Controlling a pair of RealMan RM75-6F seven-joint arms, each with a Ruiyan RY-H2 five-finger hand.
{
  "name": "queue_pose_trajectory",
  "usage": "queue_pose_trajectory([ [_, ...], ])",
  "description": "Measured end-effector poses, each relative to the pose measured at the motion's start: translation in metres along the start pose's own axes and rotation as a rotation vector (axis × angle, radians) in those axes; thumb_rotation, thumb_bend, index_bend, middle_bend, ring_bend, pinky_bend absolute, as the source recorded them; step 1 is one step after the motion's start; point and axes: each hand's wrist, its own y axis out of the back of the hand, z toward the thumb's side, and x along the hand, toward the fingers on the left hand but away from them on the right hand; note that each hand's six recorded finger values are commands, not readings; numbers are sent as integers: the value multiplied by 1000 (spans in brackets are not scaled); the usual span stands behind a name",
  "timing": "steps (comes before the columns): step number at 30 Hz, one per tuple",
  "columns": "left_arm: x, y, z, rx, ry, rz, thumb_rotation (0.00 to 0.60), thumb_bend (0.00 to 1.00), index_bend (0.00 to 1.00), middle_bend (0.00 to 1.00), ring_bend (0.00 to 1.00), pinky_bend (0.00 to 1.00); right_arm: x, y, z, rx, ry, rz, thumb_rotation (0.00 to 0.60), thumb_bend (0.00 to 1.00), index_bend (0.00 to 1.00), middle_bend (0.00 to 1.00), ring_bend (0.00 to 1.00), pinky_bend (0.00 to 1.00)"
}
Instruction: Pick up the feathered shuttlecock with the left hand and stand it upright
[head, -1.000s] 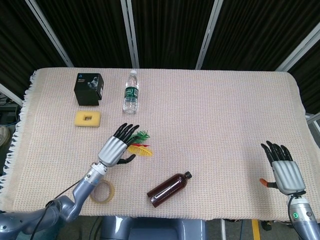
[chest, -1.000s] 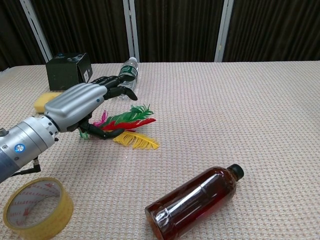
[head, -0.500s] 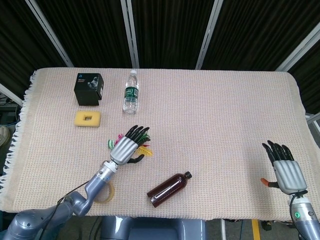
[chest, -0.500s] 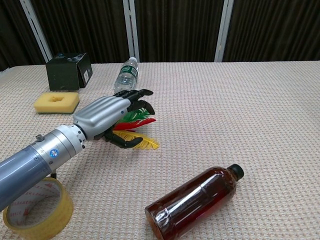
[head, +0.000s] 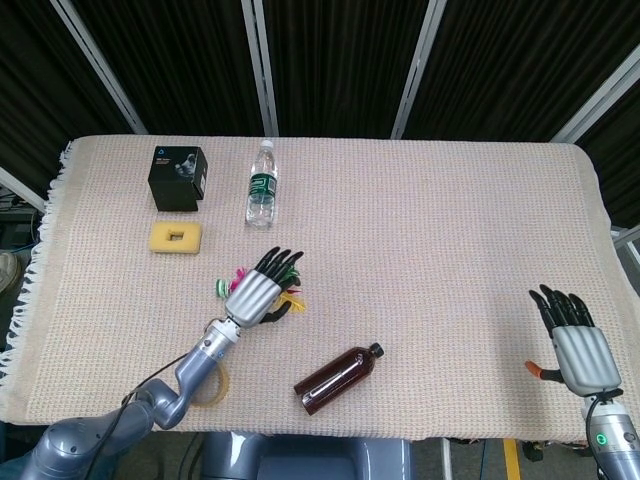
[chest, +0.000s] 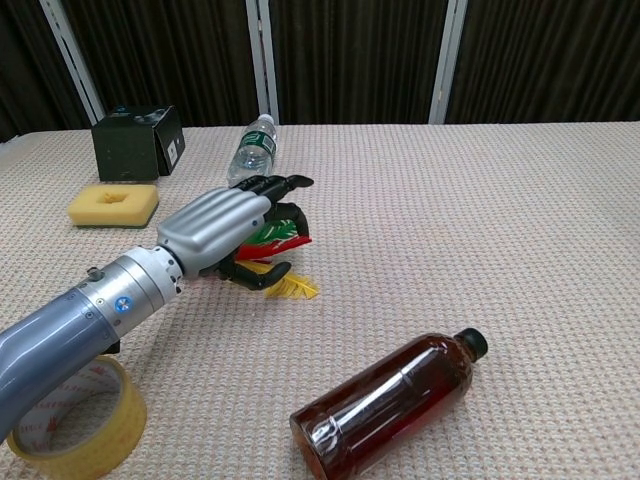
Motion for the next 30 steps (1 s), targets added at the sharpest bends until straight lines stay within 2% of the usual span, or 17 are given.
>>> queue_pose_trajectory([
  [3,2,-3,0,10,3,-4,568,443,392,0,0,0,0,0,0,-4,3,3,600,4,0,0,0,0],
  [9,6,-6,3,0,-1,-8,596,545,475,0,0,0,-1,-1,-1,-2,0,5,600,4,0,0,0,0],
  [15,8,-8,2,7,-1,-10,600,548,510,0,0,0,-1,-1,0,-5,2,9,600,4,0,0,0,0],
  [19,8,-8,2,8,0,-3,600,572,580,0,0,0,-2,-2,-1,-8,1,13,600,4,0,0,0,0],
  [22,6,-3,3,9,-7,24,600,601,654,0,0,0,-3,-3,-2,-8,-2,18,600,4,0,0,0,0],
  [30,-12,26,-5,1,-15,147,600,625,757,0,0,0,-1,0,0,-6,10,5,600,4,0,0,0,0],
])
